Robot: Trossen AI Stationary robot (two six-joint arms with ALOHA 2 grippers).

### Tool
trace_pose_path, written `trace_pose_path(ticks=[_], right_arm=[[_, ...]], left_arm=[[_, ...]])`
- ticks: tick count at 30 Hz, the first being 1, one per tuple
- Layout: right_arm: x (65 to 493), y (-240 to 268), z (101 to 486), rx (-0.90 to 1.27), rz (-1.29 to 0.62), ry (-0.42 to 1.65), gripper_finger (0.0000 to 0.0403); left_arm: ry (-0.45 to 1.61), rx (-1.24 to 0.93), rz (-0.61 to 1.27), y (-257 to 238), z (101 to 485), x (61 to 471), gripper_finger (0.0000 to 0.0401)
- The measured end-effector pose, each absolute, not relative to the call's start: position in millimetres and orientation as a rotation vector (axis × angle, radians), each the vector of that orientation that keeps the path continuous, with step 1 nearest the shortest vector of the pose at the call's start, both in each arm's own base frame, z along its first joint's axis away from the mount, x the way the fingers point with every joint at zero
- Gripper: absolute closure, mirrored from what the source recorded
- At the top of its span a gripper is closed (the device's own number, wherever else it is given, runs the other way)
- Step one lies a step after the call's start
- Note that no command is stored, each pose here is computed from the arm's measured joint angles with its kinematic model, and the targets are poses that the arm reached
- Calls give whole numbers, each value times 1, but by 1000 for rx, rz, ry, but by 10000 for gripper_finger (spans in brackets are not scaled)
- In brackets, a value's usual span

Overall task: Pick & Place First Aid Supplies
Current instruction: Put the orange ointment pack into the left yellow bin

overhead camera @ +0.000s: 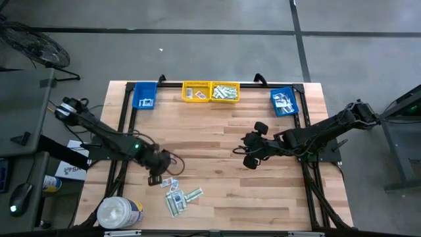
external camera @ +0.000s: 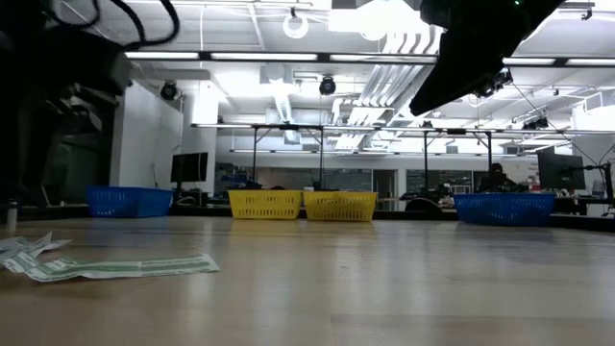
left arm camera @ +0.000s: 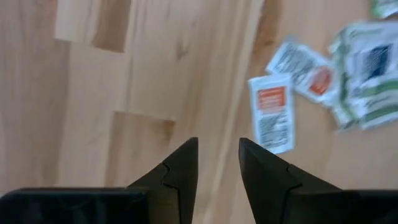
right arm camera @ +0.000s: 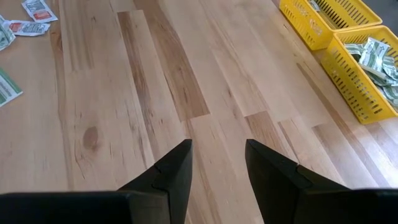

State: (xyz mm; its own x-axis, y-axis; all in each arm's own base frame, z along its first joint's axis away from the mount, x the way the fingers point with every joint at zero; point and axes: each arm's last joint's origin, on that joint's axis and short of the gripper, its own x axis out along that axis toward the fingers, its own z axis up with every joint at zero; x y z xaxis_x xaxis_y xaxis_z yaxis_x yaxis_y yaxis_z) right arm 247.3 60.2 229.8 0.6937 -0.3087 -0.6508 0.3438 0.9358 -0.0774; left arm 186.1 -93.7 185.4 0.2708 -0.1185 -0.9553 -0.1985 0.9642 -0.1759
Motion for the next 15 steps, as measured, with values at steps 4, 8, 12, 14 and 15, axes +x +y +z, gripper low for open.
trace_pose_path(ticks=[4,8,12,14,15], right_arm=[[247,60,230,53,-362,717,261],[247,60,230,60,-365,716,261],[247,60,230,63,-362,716,260],[248,60,230,64,-361,713,261],[248,61,230,65,-361,712,261]], left_arm=[[1237,-303,66,-111,187,182,286],[1211,-304,67,-126,184,178,286],[1251,-299,75,-138,174,175,286],[1274,-305,109,-140,168,175,286],[1280,-308,118,-141,165,176,286]])
